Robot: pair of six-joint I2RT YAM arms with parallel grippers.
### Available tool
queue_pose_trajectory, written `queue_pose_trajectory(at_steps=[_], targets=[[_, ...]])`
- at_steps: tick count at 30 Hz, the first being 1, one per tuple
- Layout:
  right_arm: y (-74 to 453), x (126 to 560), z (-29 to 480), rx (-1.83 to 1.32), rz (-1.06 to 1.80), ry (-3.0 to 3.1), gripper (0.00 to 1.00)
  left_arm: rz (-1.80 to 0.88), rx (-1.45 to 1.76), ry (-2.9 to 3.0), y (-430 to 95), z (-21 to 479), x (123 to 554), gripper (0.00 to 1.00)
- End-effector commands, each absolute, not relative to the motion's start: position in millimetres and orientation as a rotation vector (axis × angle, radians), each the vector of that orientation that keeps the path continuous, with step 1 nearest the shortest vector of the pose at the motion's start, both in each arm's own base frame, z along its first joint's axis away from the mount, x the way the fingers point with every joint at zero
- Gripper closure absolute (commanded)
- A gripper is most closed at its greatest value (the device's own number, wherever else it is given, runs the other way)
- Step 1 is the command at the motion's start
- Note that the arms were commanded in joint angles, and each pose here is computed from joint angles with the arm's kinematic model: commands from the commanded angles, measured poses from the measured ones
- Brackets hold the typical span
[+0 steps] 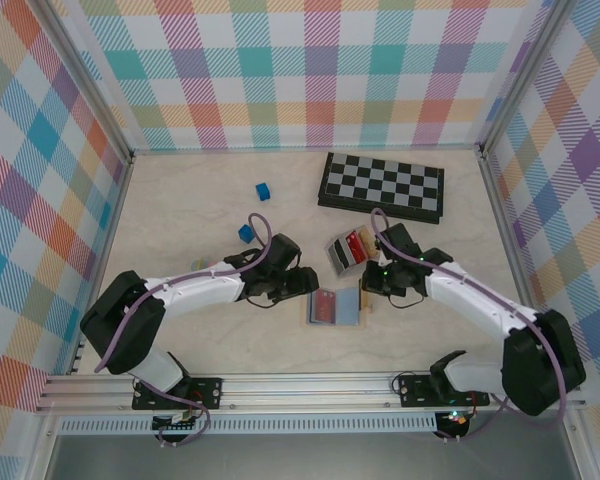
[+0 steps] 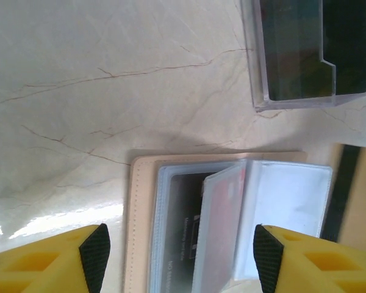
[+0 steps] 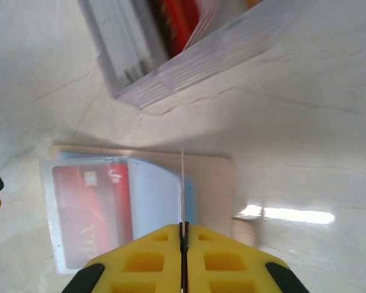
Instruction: Put the credit cards into the card holder
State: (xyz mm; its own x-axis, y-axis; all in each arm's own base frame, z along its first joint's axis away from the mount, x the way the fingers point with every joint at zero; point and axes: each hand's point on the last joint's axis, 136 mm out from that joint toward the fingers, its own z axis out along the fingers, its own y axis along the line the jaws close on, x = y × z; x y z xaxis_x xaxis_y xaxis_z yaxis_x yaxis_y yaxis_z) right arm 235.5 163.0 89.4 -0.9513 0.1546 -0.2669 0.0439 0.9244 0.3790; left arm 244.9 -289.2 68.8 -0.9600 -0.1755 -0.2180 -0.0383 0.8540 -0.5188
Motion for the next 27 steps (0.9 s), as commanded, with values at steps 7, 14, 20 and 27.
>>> queue_pose_trajectory(at_steps=[7,14,20,27], targets=[[207,227,110,0.096,0.975,2.699,0.92,-0.899,-0.069,2.804,-311,63,234,0.35],[227,222,74,0.122,1.120,2.764,0.93,-0.888,-0.040,2.885,-313,38,225,0.40],[230,220,58,0.136,1.143,2.790,0.93,-0.814,-0.044,2.925,-304,21,221,0.49],[224,218,36,0.167,1.072,2.851,0.93,-0.776,-0.045,2.972,-302,5,216,0.63]])
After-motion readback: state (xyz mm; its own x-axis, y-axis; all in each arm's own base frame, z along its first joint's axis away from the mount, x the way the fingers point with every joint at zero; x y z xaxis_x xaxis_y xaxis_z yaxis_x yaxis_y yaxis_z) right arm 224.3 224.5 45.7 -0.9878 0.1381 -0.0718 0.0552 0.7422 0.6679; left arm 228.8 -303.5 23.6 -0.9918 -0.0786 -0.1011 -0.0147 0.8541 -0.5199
